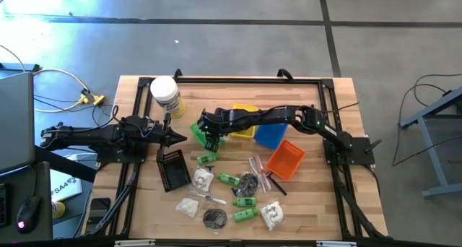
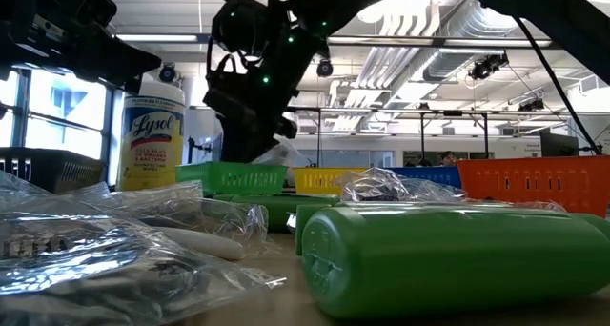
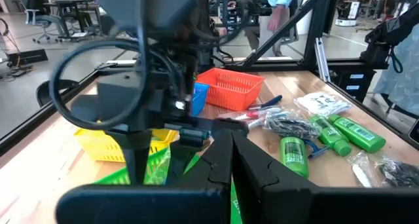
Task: Pick & Place Travel size toiletries
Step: Put the blue toothbrush into the green bin, then put the cotton pack into the black bin
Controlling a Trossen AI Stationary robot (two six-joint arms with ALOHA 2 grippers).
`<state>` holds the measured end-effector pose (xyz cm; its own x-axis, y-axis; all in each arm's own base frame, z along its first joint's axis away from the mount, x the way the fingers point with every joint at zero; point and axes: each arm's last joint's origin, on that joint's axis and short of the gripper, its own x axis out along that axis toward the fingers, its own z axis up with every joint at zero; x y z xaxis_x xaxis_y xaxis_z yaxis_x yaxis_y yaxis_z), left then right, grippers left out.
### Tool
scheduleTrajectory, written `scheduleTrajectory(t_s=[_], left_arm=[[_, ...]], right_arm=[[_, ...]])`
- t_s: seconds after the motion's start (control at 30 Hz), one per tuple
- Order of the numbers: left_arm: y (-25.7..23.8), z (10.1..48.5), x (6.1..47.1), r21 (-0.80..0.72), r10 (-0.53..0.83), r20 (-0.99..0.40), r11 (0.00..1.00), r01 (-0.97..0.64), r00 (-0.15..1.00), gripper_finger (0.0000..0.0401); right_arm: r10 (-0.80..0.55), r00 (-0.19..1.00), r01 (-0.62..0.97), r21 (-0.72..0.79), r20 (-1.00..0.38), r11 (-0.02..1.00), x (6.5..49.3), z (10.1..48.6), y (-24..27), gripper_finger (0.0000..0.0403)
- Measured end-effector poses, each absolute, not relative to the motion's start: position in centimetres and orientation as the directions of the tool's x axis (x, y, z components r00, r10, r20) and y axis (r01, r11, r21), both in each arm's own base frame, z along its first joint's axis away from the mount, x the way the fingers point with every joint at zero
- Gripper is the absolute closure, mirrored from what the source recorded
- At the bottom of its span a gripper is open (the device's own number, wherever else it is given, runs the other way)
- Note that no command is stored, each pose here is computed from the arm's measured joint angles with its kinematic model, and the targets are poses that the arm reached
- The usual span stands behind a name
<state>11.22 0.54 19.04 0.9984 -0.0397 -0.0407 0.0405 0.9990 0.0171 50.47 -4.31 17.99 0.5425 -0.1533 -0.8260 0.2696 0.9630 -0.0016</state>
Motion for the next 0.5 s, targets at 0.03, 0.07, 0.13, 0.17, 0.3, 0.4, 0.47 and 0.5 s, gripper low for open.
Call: scheduleTrajectory(t_s=[0.03,0.07,0.13,0.17,0.3,0.4,0.47,0.5], left_arm=[[0.5,19.0,11.2,0.017,-0.040,-0.041,0.999,0.040,0.998,0.0401],[0.5,19.0,11.2,0.017,-0.040,-0.041,0.999,0.040,0.998,0.0401],[0.5,19.0,11.2,0.017,-0.040,-0.041,0.999,0.040,0.998,0.0401],[0.5,19.0,11.2,0.017,-0.040,-0.041,0.999,0.040,0.998,0.0401],[0.5,19.0,11.2,0.016,-0.040,-0.045,0.999,0.040,0.998,0.0401],[0.5,19.0,11.2,0.012,-0.041,-0.044,0.999,0.041,0.998,0.0401],[0.5,19.0,11.2,0.003,-0.042,-0.045,0.999,0.042,0.998,0.0401],[0.5,19.0,11.2,-0.003,-0.042,-0.045,0.999,0.042,0.998,0.0401]], right_arm=[[-0.143,0.549,0.265,0.009,-0.824,0.964,50.5,18.0,-4.3,0.0231],[-0.143,0.549,0.266,0.010,-0.824,0.964,50.5,18.0,-4.3,0.0222],[-0.150,0.549,0.270,0.005,-0.822,0.963,50.5,18.1,-4.3,0.0210],[-0.157,0.550,0.273,-0.001,-0.820,0.962,50.5,18.2,-4.3,0.0206],[-0.173,0.583,0.271,-0.010,-0.794,0.962,49.9,20.7,-4.3,0.0203],[-0.128,0.647,0.208,0.013,-0.752,0.978,49.2,23.9,-4.1,0.0207],[-0.115,0.692,0.172,0.008,-0.713,0.985,48.5,26.4,-3.9,0.0215],[-0.106,0.725,0.149,0.004,-0.680,0.989,48.1,28.0,-3.7,0.0222]])
